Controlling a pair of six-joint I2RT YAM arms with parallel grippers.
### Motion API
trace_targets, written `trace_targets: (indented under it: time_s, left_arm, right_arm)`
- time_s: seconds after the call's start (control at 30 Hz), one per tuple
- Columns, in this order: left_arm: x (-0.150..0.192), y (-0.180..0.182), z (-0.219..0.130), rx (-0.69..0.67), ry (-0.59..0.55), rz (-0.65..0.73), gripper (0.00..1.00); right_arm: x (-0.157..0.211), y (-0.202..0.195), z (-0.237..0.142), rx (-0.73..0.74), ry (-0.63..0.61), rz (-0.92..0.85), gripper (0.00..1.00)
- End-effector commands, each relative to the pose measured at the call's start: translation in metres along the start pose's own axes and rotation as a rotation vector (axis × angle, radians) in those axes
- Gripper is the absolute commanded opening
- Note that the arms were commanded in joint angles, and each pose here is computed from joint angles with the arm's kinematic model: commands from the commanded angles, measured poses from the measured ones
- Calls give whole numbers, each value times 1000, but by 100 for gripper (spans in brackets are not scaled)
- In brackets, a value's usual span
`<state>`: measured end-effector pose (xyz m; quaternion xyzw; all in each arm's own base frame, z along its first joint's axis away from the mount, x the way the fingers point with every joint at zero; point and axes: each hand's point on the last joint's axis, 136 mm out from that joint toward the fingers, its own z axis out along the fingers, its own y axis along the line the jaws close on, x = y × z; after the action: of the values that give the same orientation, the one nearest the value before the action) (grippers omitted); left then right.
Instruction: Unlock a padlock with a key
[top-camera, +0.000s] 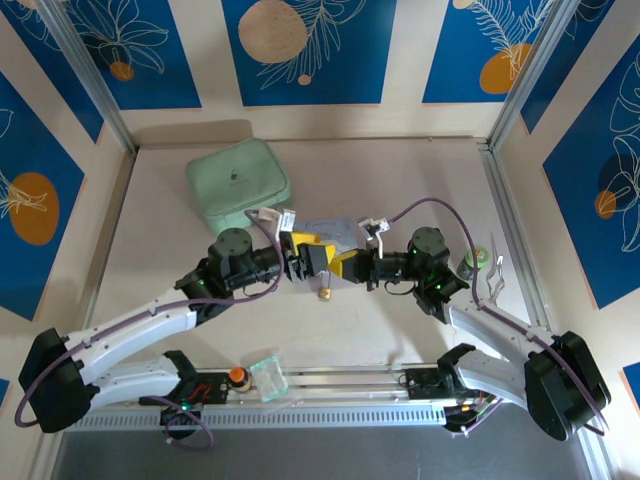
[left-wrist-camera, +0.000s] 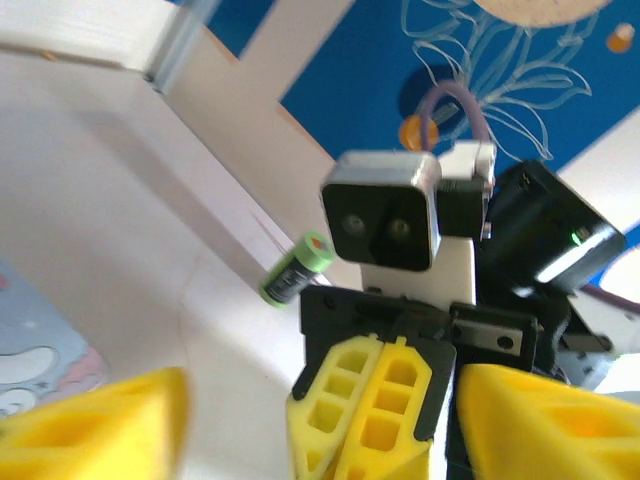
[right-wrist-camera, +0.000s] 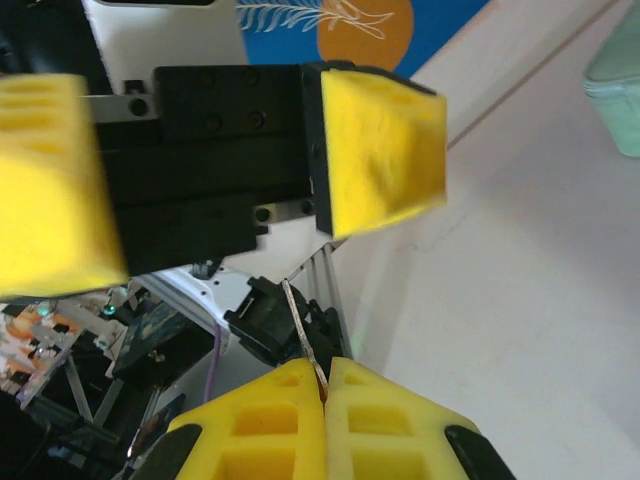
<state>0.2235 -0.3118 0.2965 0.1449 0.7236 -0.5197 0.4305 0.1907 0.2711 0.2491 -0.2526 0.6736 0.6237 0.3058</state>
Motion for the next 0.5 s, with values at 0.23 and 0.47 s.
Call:
trace_targets:
  time_s: [0.23, 0.47]
  left_arm:
    - [39, 100, -25, -569, 104, -103, 99]
    - [91, 120, -6, -624, 172, -130, 80]
  right_arm:
    - [18, -76, -23, 400, 3, 163, 2]
    - [39, -119, -54, 659, -16, 264, 2]
